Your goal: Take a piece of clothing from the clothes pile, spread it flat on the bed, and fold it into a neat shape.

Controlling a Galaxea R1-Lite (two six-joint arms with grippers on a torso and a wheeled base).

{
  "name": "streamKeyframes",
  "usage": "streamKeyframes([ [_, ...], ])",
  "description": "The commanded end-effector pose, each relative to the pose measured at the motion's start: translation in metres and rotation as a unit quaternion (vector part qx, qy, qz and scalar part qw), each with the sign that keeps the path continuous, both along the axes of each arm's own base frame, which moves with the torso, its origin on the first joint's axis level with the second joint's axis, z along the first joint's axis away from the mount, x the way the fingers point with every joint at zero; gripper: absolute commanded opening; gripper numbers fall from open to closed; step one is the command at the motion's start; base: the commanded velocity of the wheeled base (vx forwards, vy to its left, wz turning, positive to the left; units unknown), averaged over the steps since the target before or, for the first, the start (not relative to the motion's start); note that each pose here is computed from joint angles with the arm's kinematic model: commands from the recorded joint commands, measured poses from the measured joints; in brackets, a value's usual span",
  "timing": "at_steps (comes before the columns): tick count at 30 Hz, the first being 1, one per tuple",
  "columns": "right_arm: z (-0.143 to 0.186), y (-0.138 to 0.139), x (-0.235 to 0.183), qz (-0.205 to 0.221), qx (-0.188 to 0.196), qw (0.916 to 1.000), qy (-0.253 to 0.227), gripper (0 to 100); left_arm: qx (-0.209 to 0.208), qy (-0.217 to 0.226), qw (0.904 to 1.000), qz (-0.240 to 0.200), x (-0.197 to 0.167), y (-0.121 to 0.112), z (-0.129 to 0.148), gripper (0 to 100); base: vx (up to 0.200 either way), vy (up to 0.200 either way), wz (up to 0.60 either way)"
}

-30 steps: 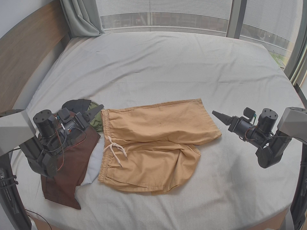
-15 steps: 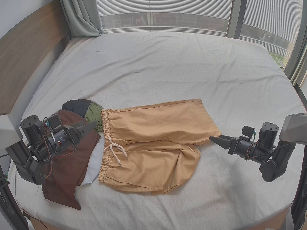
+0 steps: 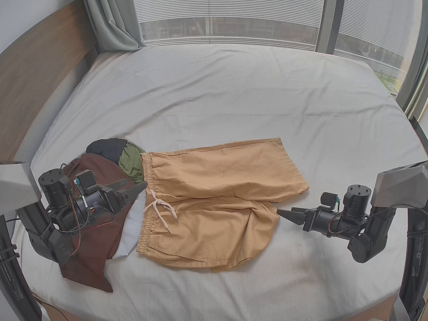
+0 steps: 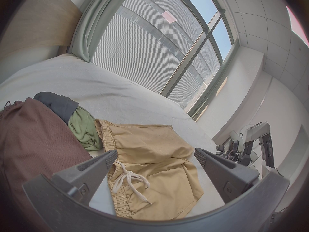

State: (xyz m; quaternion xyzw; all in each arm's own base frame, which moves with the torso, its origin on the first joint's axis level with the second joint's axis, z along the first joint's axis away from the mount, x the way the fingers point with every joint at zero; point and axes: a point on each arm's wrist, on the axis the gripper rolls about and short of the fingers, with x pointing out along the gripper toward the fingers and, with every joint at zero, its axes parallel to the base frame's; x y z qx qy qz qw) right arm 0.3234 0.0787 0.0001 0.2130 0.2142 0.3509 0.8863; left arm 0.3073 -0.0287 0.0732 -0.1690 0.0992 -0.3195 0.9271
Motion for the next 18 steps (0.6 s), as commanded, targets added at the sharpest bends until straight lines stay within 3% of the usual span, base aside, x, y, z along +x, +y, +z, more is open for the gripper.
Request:
streamKeyframes([
  [1, -0.017, 0.007, 0.003, 0.006, 0.001, 0.9997, 0.023, 100, 0.0, 0.006, 1.0, -0.005, 0.0, -0.003, -0.003, 100, 0.0, 0.0, 0.0],
  [11, -0.031, 0.022, 0.014, -0.029, 0.013, 0.9986, 0.041, 100, 0.002, 0.011, 0.9999, -0.011, 0.002, -0.007, -0.008, 100, 0.0, 0.0, 0.0],
  [18, -0.03, 0.032, 0.019, -0.033, 0.043, 0.9967, 0.06, 100, 0.002, 0.011, 0.9999, -0.013, 0.001, -0.008, -0.008, 100, 0.0, 0.0, 0.0],
])
